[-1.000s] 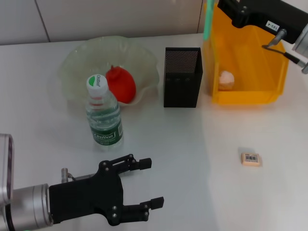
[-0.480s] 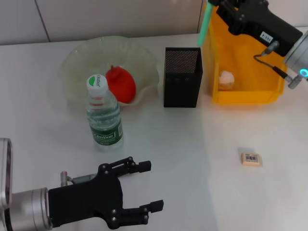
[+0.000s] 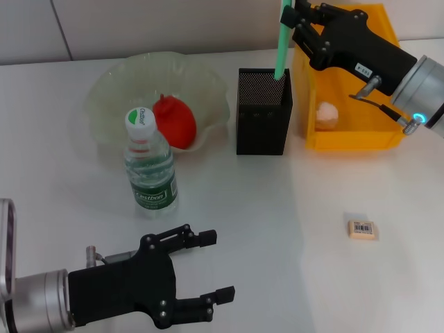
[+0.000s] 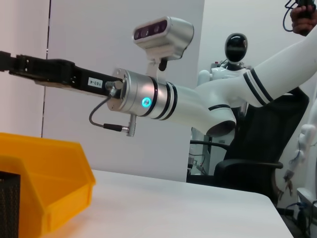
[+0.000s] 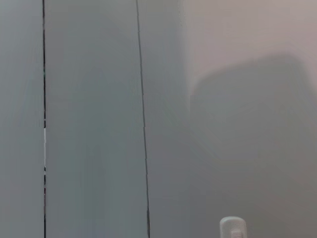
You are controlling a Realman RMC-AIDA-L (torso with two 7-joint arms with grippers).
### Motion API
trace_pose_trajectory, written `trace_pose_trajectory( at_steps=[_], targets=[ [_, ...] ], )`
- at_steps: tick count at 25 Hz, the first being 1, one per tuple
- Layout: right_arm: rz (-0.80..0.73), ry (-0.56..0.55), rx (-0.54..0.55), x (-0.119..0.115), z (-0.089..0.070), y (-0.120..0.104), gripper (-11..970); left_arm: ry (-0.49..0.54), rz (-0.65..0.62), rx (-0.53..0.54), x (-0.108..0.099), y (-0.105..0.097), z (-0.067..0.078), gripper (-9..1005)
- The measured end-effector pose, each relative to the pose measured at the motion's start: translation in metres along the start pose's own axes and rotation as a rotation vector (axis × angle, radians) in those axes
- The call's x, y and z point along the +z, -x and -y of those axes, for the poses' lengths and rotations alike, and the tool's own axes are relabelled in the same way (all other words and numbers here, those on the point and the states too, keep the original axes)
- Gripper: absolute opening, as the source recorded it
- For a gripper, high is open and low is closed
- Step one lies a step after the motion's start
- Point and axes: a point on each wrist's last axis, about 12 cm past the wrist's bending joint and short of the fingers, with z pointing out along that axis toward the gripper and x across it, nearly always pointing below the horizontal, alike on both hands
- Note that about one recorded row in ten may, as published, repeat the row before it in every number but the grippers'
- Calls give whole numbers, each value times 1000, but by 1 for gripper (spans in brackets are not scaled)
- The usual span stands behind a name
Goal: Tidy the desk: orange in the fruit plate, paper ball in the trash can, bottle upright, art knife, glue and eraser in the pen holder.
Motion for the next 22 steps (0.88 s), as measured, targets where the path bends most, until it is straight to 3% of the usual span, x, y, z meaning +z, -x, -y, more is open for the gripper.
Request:
trace_pose_trajectory(
  at_steps=[3,13,22],
  targets=[
    [-3,2,-62,-1,-1,-2,172,-1,2,0,0,0,0,813],
    [-49,42,-123,6,-14,-16,172,-1,-2,1,-1,3,-4,814],
    [-88,30,-173,16,-15,-22,173,-15,-6,-27,0,5,-5,814]
  ],
)
